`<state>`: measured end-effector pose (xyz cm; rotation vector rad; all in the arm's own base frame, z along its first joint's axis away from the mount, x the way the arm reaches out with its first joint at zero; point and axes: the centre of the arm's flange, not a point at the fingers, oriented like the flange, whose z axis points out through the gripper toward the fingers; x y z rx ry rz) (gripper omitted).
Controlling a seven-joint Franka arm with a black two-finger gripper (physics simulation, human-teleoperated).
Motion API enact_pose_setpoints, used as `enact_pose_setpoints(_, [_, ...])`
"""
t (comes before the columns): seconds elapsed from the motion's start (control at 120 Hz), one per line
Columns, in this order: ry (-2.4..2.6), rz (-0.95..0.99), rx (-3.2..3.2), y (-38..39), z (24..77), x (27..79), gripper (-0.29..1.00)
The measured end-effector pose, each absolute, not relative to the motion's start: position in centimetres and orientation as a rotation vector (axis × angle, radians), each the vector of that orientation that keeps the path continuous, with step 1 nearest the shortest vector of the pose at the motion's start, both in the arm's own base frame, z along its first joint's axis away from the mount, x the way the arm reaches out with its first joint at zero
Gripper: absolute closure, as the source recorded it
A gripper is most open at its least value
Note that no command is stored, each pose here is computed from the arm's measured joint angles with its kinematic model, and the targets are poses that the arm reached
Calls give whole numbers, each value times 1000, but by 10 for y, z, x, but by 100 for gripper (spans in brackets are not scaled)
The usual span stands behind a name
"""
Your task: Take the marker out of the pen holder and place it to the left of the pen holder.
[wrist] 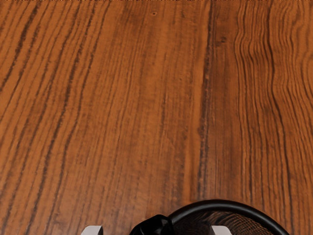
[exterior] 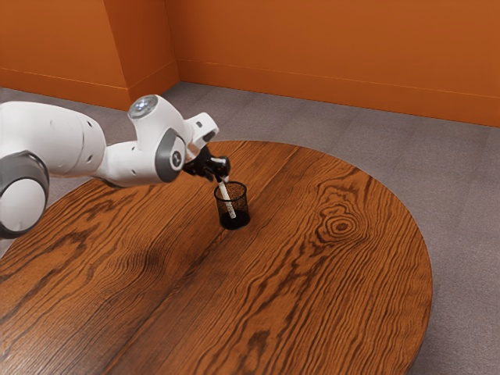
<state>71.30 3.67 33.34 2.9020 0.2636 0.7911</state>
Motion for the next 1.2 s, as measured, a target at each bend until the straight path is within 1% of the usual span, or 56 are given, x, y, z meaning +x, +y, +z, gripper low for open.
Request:
enact_pose_setpoints(0.4, [270, 800, 2888, 39, 331, 719, 57])
enact_pose_setpoints(0.625, [267, 797, 2877, 35, 331, 720, 66])
enact_pose_setpoints(0.833, [258, 800, 2872, 30, 332, 720, 69])
enact_pose_setpoints(1.0, [227, 836, 2850, 16, 354, 720, 70])
enact_pose_setpoints(1.108, [205, 893, 2822, 10, 390, 715, 71])
enact_pose_setpoints(1.2, [237, 938, 2807, 33, 419, 710, 71])
